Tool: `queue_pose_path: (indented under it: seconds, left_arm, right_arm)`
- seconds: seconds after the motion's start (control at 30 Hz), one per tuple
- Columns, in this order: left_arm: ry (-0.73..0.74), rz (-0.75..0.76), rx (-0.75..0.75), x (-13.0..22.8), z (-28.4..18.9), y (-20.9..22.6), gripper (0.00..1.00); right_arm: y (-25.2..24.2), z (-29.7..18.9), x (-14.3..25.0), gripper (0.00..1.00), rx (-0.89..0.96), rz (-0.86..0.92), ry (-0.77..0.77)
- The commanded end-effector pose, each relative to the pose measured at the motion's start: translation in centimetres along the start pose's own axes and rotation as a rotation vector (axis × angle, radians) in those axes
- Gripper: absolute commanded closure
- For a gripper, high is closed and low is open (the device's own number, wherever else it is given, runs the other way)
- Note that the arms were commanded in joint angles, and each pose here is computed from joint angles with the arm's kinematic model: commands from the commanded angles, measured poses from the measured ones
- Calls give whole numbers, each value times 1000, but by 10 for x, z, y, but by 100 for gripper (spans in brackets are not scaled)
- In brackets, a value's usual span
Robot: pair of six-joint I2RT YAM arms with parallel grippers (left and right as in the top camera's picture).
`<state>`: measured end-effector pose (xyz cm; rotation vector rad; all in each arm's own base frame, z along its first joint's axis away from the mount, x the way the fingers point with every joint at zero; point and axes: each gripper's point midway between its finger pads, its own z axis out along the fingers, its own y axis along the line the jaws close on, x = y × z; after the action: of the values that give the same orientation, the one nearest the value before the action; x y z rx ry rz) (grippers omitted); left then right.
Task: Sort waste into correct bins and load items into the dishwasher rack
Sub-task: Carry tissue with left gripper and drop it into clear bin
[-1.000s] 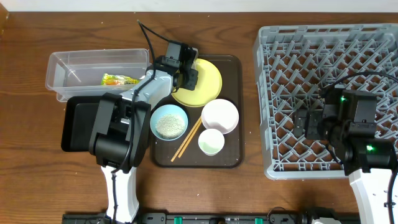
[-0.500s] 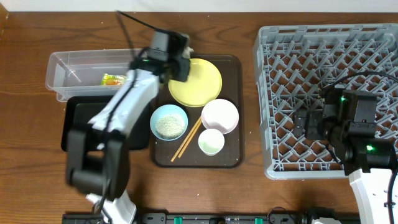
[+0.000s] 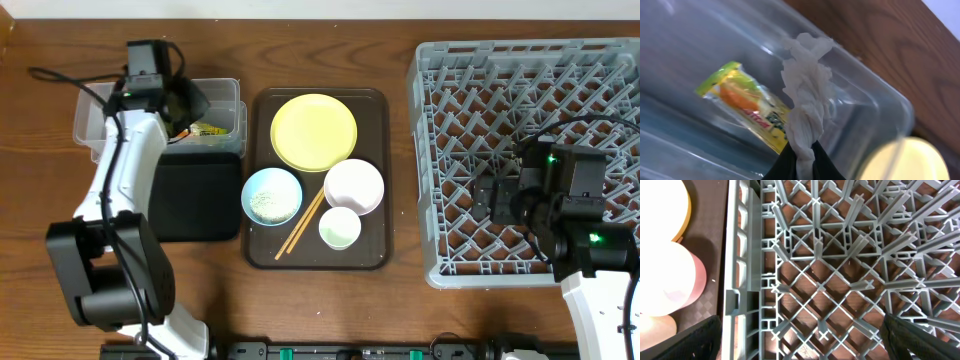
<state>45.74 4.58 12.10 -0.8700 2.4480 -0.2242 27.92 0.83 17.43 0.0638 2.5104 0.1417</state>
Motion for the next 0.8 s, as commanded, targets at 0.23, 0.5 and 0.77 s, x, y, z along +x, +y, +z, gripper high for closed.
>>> queue_pose_path:
  seconds: [0.23,0.5,0.77]
  left_arm:
    - [39,-132,-67,5,25,25,55]
    - [-29,-83,-19,-11,-13,13,33]
    - [74,22,-52,29,-55,8,18]
  right_arm:
    - [-2,-5,-7,1,0,20,-18]
    - [-2,-5,-7,1,-1,20,-19]
    - [-2,-5,-8,1,0,19,-23]
